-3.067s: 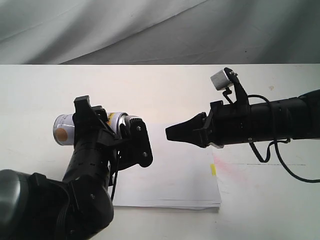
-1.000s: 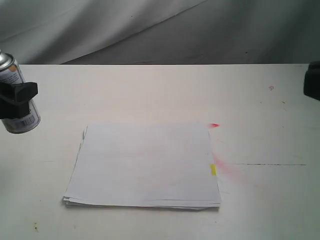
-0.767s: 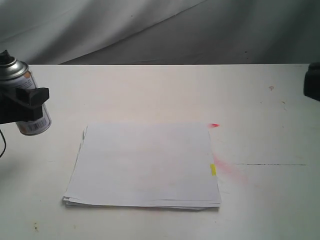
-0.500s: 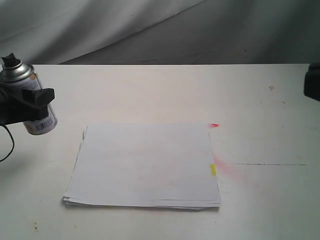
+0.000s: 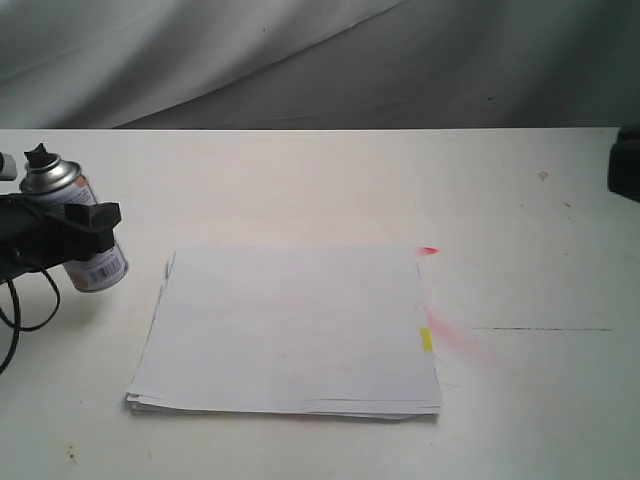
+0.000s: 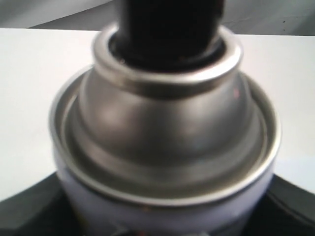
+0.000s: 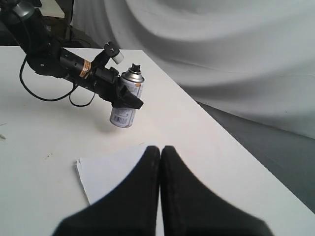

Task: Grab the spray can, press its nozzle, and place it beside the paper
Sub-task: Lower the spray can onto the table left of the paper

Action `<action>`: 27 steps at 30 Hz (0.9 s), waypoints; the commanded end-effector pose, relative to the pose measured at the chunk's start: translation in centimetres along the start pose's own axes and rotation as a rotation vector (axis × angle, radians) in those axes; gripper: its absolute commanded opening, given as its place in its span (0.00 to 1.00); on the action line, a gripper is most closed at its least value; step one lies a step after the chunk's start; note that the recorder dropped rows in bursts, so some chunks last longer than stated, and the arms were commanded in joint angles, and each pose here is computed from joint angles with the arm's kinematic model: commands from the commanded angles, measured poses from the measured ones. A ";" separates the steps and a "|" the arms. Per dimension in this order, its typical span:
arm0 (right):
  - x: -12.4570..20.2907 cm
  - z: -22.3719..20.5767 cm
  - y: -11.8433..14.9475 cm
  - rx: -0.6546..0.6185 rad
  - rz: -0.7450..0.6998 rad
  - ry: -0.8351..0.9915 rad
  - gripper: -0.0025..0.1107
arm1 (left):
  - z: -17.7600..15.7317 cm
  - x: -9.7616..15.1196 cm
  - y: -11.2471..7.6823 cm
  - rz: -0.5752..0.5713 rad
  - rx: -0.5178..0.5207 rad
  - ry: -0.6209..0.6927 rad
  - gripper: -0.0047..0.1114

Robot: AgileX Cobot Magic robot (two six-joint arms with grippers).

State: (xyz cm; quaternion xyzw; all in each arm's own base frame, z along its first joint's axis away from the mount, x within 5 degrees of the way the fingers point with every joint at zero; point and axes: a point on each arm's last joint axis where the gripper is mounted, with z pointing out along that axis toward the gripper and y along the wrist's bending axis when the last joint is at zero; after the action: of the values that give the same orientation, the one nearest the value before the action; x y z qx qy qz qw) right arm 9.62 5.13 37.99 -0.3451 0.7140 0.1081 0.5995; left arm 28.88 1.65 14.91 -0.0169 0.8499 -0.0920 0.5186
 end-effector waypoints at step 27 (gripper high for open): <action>0.0 -0.1 0.0 0.011 0.008 -0.004 0.02 | 1.4 2.3 0.9 -0.008 -0.042 0.073 0.04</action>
State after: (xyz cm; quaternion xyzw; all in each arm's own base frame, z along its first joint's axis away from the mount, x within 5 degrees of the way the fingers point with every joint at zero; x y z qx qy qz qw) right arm 9.62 5.13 37.99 -0.3451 0.7140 0.1081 0.5995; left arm 29.02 1.99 11.79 -0.0177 0.8770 -0.0723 0.4747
